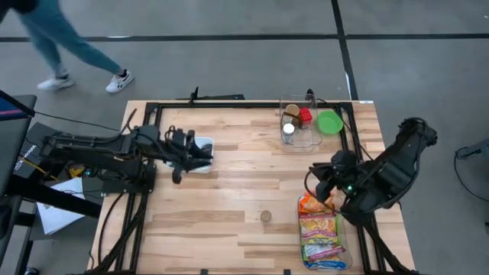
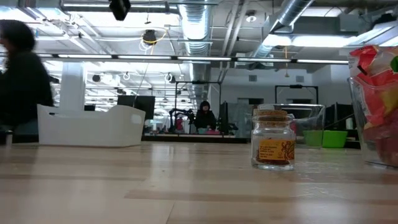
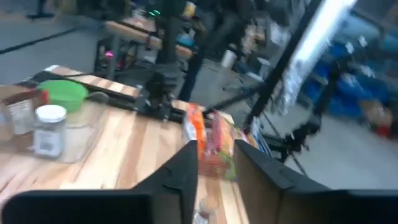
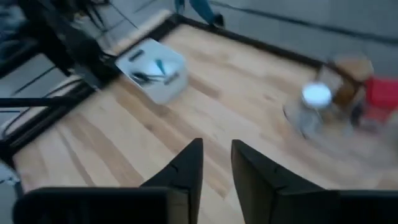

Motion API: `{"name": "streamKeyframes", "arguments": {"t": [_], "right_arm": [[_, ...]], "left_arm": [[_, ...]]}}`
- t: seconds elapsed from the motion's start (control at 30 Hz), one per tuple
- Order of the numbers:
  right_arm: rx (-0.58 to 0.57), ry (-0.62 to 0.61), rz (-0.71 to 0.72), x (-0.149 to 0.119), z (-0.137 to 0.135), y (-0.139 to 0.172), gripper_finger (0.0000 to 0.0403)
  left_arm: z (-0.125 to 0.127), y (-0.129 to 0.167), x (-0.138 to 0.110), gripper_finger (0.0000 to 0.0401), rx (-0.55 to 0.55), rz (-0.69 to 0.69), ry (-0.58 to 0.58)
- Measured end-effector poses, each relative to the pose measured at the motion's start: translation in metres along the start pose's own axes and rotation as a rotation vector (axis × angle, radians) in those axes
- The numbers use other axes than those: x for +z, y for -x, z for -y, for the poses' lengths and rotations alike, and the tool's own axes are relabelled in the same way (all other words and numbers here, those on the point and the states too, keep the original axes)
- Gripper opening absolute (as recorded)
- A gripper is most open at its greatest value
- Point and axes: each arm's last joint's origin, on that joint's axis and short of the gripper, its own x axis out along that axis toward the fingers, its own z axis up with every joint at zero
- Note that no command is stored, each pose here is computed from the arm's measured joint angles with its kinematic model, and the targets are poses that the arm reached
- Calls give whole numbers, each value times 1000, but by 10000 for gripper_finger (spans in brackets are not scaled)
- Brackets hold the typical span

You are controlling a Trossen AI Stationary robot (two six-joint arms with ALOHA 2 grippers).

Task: Pick & Place Food Item
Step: Put the brown spice bottle into the top transparent bin

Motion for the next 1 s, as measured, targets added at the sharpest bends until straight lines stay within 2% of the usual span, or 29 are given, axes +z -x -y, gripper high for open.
{"name": "streamKeyframes", "arguments": {"t": [0.1,0.17,0.33,0.47,0.77,0.87,1.0], "right_arm": [[43,71,24,18,-4,8,94],[58,109,33,32,-6,13,105],[74,113,72,69,-3,22,135],[78,85,96,89,1,27,162],[46,87,98,100,5,22,204],[46,106,87,101,5,21,208],[49,139,80,101,5,21,206]], "left_arm": [[9,-12,-6,129,-56,-13,-91],[12,-21,-13,147,-57,-50,-128],[13,-43,-32,179,8,-121,-196],[10,-64,-43,200,9,-131,-186],[7,-99,-67,250,-53,-138,-205],[16,-113,-72,256,-80,-157,-206],[35,-136,-81,256,-99,-209,-276]]}}
